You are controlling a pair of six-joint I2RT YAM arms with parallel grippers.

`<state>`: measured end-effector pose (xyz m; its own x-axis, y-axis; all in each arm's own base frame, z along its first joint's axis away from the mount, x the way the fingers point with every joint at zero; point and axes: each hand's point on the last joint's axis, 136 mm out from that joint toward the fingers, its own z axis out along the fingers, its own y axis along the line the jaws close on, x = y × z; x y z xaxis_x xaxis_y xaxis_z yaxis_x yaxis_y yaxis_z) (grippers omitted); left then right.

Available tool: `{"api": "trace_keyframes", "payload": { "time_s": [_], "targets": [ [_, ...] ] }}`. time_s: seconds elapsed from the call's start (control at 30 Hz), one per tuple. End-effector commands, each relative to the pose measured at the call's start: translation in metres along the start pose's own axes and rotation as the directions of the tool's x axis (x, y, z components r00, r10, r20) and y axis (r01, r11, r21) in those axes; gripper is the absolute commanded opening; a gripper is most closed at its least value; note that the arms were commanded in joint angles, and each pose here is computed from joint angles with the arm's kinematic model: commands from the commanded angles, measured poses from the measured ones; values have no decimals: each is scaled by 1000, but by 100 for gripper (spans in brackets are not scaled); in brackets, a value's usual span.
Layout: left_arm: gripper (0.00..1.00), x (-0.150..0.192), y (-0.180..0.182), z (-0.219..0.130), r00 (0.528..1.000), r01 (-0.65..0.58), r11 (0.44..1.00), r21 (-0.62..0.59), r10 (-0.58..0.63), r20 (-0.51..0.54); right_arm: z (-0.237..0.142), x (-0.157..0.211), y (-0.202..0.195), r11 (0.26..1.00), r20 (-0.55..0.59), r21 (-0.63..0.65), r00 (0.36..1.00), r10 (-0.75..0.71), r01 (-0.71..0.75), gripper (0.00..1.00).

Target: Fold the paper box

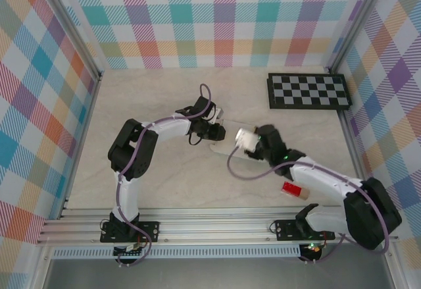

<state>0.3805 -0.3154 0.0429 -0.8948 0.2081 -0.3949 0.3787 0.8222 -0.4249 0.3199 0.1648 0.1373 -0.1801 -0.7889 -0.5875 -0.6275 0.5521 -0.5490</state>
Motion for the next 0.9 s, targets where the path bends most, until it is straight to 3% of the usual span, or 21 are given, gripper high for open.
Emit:
{"api": "trace_keyframes", "payload": {
  "time_s": [0.0,0.1,0.2,0.27,0.33,0.4,0.5,0.6,0.87],
  "targets": [
    [33,40,23,2,992,33,997,-73,-41,-122,-24,15,-29,777,-135,44,767,627,-628,56],
    [33,37,21,-2,993,32,997,-72,-39,-110,-34,45,-10,534,-304,148,476,825,-832,57],
    [33,34,20,-5,994,36,997,-72,-43,-99,-31,68,26,349,-396,183,256,882,-919,57],
    [33,34,19,-5,994,39,997,-70,-46,-97,-25,82,46,235,-429,203,129,894,-951,57],
    [33,34,20,-7,994,41,996,-74,-48,-96,-17,89,59,164,-441,193,64,895,-967,58],
    [33,36,21,-8,994,39,996,-79,-47,-96,-9,92,68,155,-473,172,56,879,-973,58],
    [33,37,21,-11,995,36,996,-83,-44,-94,-2,99,75,233,-530,173,109,841,-957,57],
    [33,37,21,-11,995,37,996,-82,-45,-94,1,104,67,281,-512,197,146,846,-939,55],
    [33,37,18,-9,994,43,997,-66,-49,-95,23,92,55,301,-494,172,182,850,-938,48]
  ]
}}
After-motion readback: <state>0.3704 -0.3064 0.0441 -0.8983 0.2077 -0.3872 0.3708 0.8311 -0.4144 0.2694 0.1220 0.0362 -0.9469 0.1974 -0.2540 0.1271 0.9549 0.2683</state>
